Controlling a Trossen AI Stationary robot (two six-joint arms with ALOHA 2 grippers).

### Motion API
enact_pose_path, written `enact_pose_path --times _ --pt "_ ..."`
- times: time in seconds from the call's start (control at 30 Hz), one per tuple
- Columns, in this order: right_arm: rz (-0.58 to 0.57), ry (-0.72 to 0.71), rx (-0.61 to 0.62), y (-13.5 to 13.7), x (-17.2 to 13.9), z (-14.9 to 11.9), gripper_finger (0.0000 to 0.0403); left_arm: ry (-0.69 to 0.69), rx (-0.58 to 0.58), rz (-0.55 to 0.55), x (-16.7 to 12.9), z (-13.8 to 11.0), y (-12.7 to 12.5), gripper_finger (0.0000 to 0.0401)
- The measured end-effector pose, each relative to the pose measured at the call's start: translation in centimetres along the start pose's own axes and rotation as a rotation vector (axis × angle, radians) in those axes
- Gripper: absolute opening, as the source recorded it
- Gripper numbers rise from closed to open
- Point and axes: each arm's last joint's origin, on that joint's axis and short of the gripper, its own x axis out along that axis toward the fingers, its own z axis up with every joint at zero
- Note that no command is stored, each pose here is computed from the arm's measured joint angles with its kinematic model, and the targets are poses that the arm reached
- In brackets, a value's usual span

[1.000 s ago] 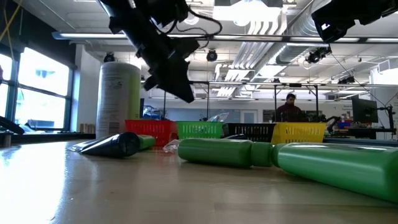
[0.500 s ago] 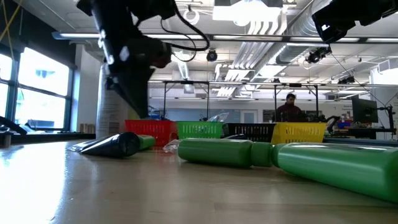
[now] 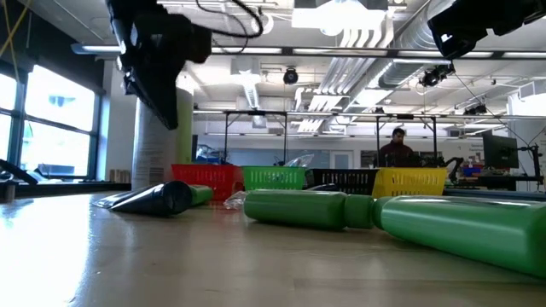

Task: Pick & Place Travel size toiletries
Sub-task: Put the green shampoo into the yellow bin

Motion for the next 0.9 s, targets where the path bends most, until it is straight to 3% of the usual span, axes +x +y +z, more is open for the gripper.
enact_pose_path --times 0.2,0.4,0.9 --pt "0.0 0.004 -0.003 0.0 0.0 0.0 0.0002 -0.047 0.151 -0.05 -1.3 -0.7 -0.9 0.0042" --pt "-0.001 0.002 -0.002 0.0 0.0 0.0 0.0002 -0.024 0.134 -0.07 -1.9 -1.7 -1.6 0.0042" --pt "0.0 0.0 -0.002 0.0 0.0 0.0 0.0002 -0.024 0.133 -0.095 -1.9 -1.6 -1.7 0.0042"
